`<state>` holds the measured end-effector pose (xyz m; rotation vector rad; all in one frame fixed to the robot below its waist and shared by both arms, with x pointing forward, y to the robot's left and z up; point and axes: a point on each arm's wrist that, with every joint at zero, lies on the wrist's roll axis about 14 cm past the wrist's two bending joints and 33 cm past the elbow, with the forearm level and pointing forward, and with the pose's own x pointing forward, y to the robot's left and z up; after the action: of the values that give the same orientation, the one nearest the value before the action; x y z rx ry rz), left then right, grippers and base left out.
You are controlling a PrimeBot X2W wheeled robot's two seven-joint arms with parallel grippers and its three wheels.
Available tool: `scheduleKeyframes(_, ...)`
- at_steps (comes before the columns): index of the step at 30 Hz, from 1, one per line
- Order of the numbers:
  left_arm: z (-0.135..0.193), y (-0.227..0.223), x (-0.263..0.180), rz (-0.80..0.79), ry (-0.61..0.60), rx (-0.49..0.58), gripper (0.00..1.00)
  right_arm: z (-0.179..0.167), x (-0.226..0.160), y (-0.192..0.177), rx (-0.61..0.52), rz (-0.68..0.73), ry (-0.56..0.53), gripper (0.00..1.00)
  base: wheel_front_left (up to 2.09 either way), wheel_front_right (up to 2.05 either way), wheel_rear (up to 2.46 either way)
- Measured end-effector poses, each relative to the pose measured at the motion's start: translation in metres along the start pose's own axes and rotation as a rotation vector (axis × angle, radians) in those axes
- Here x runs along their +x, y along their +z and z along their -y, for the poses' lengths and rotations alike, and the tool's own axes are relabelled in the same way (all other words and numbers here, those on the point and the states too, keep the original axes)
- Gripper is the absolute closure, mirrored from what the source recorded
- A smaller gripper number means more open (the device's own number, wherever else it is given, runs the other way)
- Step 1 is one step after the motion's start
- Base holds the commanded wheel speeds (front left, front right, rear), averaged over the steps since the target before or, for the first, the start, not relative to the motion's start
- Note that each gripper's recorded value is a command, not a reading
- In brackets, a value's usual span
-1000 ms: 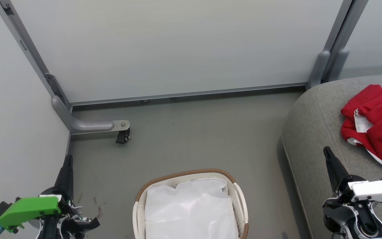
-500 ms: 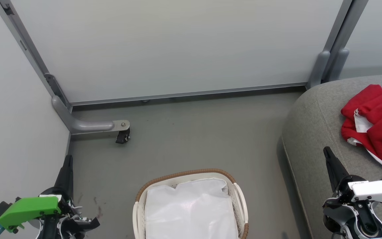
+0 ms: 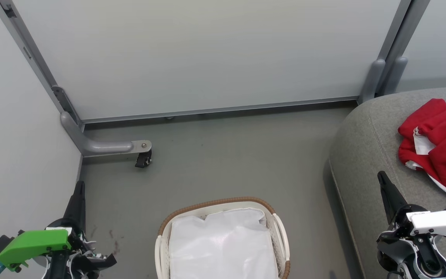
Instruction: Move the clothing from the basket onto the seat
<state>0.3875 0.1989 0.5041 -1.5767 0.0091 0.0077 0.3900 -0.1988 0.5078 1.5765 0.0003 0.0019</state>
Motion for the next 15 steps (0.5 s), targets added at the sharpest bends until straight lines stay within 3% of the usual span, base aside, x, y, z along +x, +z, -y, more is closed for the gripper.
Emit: scheduleKeyframes(15, 0.0, 0.0, 0.0, 0.0, 0.0, 0.0, 1.0, 0.0, 0.0, 0.0001, 0.0, 0.0, 0.0, 1.0, 0.0, 0.0, 0.0)
